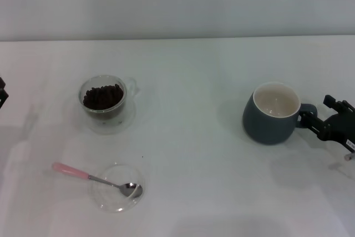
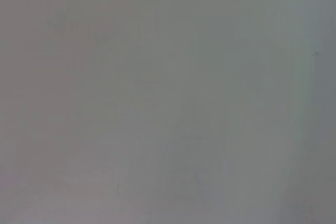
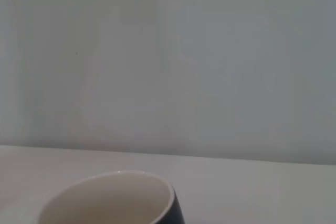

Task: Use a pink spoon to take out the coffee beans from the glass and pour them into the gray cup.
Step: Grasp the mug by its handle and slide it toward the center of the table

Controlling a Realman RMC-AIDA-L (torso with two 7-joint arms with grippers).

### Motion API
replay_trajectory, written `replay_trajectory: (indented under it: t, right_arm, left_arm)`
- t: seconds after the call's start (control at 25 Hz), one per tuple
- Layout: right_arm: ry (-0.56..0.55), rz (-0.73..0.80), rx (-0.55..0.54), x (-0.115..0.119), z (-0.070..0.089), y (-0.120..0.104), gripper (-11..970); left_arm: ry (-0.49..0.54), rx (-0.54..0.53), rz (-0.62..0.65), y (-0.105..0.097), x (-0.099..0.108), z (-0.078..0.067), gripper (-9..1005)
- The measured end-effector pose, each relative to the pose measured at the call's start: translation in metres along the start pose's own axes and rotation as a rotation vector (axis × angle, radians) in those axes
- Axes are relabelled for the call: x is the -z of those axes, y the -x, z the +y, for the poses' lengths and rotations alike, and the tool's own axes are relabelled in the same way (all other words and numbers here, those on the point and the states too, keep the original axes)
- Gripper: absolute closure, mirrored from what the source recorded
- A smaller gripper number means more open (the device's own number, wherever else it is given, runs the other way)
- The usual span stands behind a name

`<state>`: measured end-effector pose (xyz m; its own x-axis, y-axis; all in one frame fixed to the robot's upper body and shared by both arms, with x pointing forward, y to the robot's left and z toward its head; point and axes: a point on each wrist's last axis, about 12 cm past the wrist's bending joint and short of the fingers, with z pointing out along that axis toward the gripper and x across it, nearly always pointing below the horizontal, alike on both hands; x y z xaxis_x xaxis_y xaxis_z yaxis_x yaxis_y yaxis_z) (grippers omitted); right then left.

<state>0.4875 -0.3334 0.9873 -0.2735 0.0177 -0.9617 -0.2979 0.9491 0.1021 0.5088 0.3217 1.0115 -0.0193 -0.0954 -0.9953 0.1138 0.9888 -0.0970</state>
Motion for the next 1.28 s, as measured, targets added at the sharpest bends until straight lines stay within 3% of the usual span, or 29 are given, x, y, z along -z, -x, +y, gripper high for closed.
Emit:
replay_trajectory:
  t: [0.32, 0.52, 0.84, 1.08, 1.28]
  right_arm:
    - [-0.011, -0.007, -0.007, -0.003, -0.002, 0.003, 225]
    - [-0.009, -0.025, -0.011, -0.004, -0.002, 0.006, 452]
    - [0.023, -0.029, 0.004, -0.010, 0.003, 0.009, 696]
    - [0.143, -0.048, 0.031, -0.016, 0.021, 0.013, 776]
    - [0.236, -0.059, 0.052, -0.019, 0.035, 0.015, 778]
  left_arm:
    - [0.012, 0.004, 0.000, -0.001, 0.002, 0.002, 121]
    - [0.010, 0.003, -0.001, 0.000, 0.001, 0.001, 120]
    - [0.006, 0.003, -0.004, 0.001, -0.001, 0.001, 121]
    - [0.003, 0.003, -0.006, 0.001, -0.002, 0.000, 122]
    - [0.002, 0.003, -0.007, 0.002, -0.002, 0.000, 123]
